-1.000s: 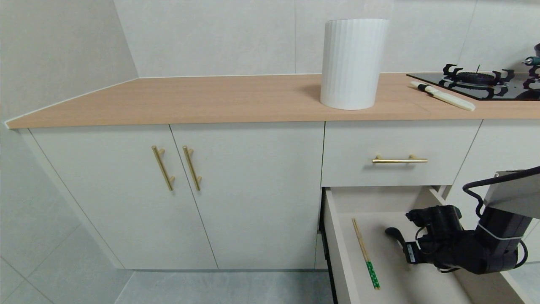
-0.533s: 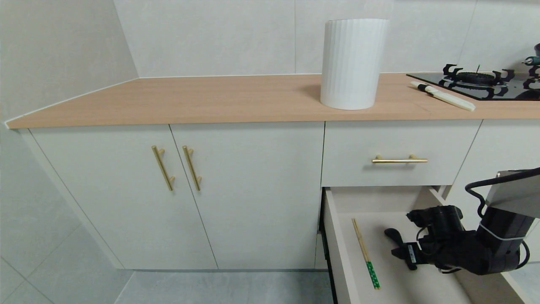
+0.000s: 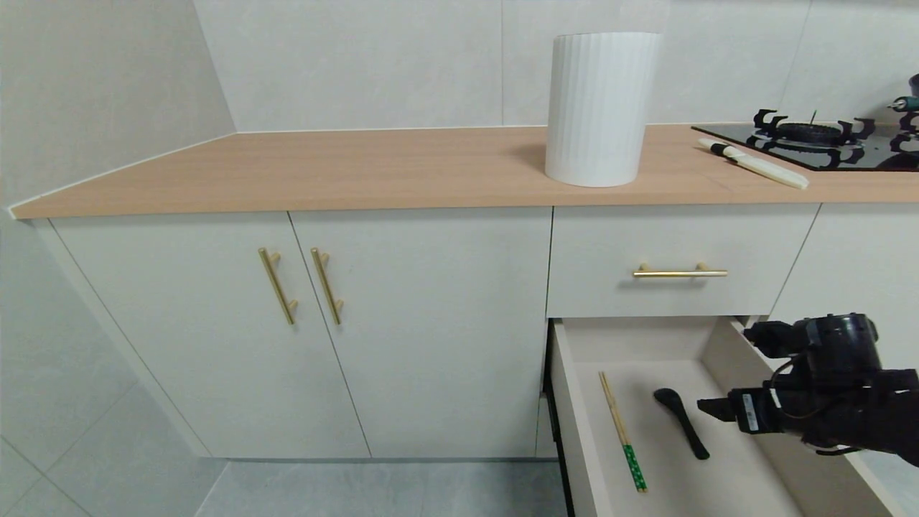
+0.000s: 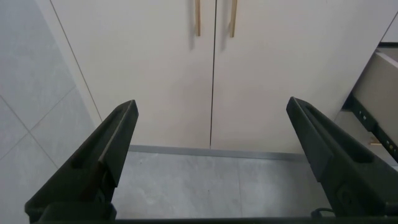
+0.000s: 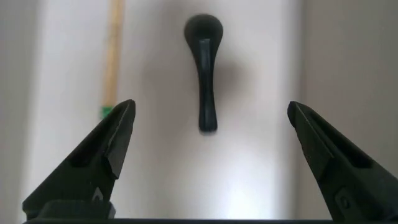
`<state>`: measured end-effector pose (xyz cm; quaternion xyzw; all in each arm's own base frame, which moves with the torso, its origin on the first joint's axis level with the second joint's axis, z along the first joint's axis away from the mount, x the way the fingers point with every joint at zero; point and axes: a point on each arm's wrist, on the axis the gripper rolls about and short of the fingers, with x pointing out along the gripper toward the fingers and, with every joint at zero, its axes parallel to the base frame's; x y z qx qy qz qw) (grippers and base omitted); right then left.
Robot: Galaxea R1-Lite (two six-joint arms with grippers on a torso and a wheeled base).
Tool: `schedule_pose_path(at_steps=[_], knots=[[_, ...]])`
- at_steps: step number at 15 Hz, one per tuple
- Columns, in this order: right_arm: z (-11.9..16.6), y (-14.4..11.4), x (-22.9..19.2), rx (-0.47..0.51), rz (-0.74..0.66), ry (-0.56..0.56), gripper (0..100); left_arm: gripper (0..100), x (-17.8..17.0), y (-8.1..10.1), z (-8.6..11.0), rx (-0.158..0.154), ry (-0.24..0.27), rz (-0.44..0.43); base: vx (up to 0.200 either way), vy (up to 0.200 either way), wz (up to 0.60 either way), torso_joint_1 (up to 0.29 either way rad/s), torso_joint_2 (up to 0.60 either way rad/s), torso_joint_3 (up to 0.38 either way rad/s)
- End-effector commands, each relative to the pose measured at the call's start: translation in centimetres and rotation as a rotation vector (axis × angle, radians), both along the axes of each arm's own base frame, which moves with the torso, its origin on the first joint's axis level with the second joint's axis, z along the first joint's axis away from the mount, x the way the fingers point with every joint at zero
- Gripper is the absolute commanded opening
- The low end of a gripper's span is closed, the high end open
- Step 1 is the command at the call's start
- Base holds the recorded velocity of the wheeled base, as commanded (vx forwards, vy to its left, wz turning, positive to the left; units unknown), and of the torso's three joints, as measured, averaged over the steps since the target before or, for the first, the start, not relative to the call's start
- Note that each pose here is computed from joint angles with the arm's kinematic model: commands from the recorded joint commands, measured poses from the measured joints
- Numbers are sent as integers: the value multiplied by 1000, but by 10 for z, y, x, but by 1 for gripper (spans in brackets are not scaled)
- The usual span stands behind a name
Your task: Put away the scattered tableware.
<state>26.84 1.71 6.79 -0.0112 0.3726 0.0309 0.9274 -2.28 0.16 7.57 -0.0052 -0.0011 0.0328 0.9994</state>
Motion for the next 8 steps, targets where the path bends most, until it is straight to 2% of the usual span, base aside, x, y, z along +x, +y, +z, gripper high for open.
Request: schedule_pose_path(at_steps=[1,8], knots=[[54,-2,-49,54,61,-75,100,100,0,0,0,0,0,2,0,0,0,0,0,0],[86,6,-102,38,239,-25,100,100,0,0,0,0,-1,0,0,0,0,0,0,0]])
